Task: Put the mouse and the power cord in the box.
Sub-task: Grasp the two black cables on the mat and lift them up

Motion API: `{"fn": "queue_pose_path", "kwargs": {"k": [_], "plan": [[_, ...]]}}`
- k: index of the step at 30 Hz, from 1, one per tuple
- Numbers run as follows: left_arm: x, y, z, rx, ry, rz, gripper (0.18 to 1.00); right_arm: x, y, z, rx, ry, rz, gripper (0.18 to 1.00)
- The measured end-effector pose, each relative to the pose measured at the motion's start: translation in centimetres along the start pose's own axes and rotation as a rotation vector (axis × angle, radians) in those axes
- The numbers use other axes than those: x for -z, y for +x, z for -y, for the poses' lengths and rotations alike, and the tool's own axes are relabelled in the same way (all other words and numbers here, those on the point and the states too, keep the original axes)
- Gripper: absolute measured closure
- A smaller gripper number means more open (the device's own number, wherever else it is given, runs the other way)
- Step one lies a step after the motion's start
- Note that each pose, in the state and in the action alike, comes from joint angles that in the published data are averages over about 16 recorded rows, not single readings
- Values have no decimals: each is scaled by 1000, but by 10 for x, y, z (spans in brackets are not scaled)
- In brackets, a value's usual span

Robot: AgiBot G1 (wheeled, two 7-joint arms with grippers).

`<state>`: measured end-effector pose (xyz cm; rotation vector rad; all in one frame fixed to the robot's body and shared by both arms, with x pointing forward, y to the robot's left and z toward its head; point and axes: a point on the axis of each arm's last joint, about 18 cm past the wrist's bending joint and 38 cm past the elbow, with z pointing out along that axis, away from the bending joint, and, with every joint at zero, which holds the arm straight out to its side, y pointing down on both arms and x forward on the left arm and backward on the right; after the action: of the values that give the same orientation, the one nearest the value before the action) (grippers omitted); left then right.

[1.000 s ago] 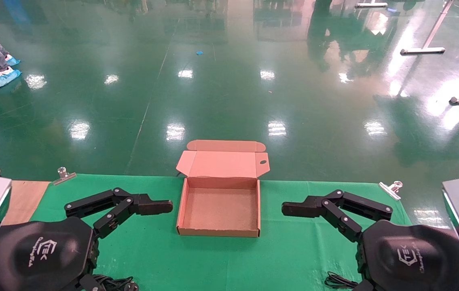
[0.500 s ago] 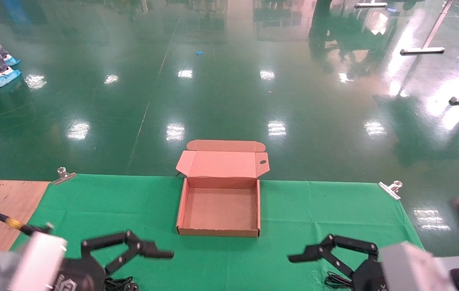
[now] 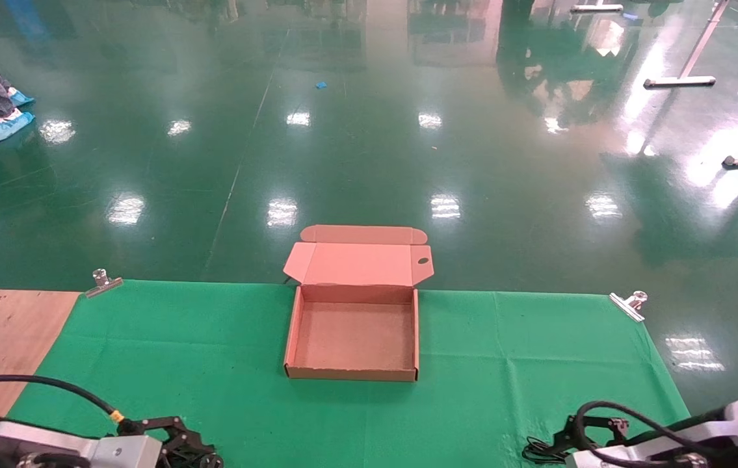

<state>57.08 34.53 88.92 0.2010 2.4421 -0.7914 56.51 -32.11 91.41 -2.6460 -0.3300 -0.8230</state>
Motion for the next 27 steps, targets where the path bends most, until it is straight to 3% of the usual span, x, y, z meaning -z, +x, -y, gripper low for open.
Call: {"fn": "queue_pose_path", "kwargs": {"k": [10, 27], "plan": [[-33, -32, -41, -56, -182, 5, 184, -37, 18, -28, 23, -207, 15, 178], [-58, -68, -73, -104, -312, 21, 184, -93, 47, -69, -8, -235, 15, 178]]}}
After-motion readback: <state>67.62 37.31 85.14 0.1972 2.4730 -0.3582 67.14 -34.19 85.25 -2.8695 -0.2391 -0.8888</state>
